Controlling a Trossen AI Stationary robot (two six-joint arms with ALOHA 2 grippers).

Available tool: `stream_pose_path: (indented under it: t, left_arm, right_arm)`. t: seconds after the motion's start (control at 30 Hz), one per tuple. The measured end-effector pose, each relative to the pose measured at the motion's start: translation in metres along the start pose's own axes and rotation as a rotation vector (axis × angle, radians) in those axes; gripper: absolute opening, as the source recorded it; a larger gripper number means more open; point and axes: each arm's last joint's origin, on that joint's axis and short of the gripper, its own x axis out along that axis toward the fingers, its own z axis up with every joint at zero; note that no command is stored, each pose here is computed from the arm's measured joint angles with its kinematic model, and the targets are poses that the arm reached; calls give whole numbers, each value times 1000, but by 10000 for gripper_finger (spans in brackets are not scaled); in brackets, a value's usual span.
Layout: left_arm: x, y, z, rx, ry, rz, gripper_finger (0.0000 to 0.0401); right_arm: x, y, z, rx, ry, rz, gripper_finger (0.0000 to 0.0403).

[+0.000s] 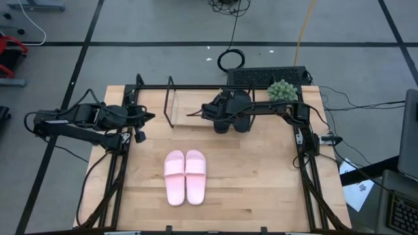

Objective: Pick and place slides into the shelf
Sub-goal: Put the left black slide on the shelf

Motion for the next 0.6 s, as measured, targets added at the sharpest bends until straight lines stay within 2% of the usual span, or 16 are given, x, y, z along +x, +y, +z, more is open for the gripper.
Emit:
stream_pose_path:
  t: [0.6]
  left_arm:
    - [0, 0, 0, 23, 0, 0, 24]
  right_arm:
    - [1, -1, -4, -29, 30, 4, 27]
